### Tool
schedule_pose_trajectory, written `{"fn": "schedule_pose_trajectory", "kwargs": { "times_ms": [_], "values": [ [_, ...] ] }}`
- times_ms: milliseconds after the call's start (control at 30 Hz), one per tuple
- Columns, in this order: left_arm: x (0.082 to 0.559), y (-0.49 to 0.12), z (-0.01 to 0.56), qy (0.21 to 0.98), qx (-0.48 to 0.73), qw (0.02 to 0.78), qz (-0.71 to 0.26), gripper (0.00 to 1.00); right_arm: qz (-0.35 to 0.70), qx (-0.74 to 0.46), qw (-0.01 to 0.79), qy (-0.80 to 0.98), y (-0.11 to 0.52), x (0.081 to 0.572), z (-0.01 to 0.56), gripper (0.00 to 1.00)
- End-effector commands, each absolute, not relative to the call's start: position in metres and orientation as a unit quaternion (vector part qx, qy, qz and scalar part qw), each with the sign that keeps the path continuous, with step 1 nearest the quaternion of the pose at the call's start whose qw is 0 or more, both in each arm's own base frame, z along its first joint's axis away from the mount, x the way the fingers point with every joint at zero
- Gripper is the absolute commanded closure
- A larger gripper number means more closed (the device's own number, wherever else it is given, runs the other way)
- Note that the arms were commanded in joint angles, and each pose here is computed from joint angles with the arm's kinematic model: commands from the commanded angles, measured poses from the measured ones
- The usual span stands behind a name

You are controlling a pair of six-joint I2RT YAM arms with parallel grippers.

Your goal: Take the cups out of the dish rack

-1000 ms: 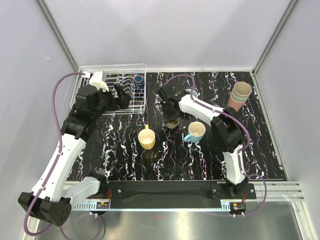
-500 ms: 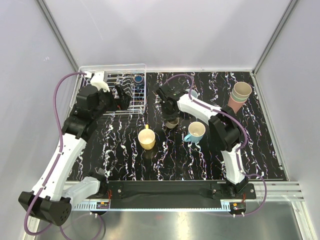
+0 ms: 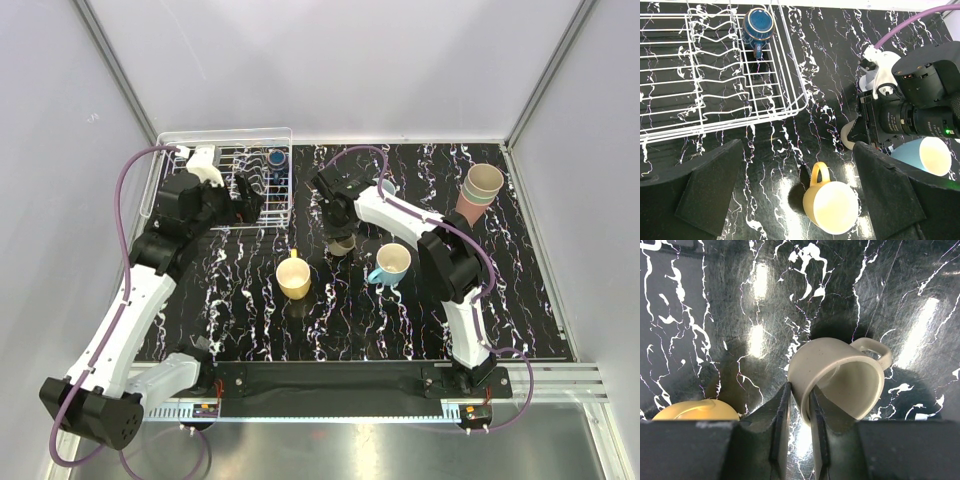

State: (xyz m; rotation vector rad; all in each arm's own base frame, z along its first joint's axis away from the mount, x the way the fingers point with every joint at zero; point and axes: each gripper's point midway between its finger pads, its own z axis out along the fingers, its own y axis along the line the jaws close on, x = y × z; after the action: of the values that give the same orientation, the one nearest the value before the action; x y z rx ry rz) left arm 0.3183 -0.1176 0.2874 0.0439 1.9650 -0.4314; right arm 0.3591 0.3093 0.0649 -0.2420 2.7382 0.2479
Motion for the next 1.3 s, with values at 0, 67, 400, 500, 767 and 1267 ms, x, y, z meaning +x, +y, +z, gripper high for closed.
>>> {"fn": "schedule_pose_trajectory", "kwargs": {
  "times_ms": [0,67,400,500,767,1267],
  "values": [
    [0.325,-0.116,0.299,0.810,0.026,0.559,-0.176,0.01,0.094,-0.086,0.216,0.968,0.319,0.368,0.079,0.73],
    [0.324,-0.115,0.300,0.810,0.025,0.560,-0.174,0.01,0.092,-0.087,0.215,0.968,0.320,0.368,0.079,0.73],
    [0.331,-0.117,0.302,0.811,0.036,0.559,-0.168,0.01,0.097,-0.091,0.223,0.966,0.320,0.369,0.096,0.65],
    [0.340,-0.117,0.308,0.816,0.047,0.555,-0.156,0.01,0.105,-0.098,0.246,0.958,0.321,0.374,0.127,0.62],
    [0.366,-0.121,0.319,0.809,0.092,0.566,-0.130,0.02,0.139,-0.116,0.278,0.943,0.318,0.363,0.182,0.58],
    [0.460,-0.154,0.255,0.783,0.339,0.519,-0.054,0.06,0.156,-0.115,0.397,0.897,0.266,0.347,0.265,0.05]
  ]
}}
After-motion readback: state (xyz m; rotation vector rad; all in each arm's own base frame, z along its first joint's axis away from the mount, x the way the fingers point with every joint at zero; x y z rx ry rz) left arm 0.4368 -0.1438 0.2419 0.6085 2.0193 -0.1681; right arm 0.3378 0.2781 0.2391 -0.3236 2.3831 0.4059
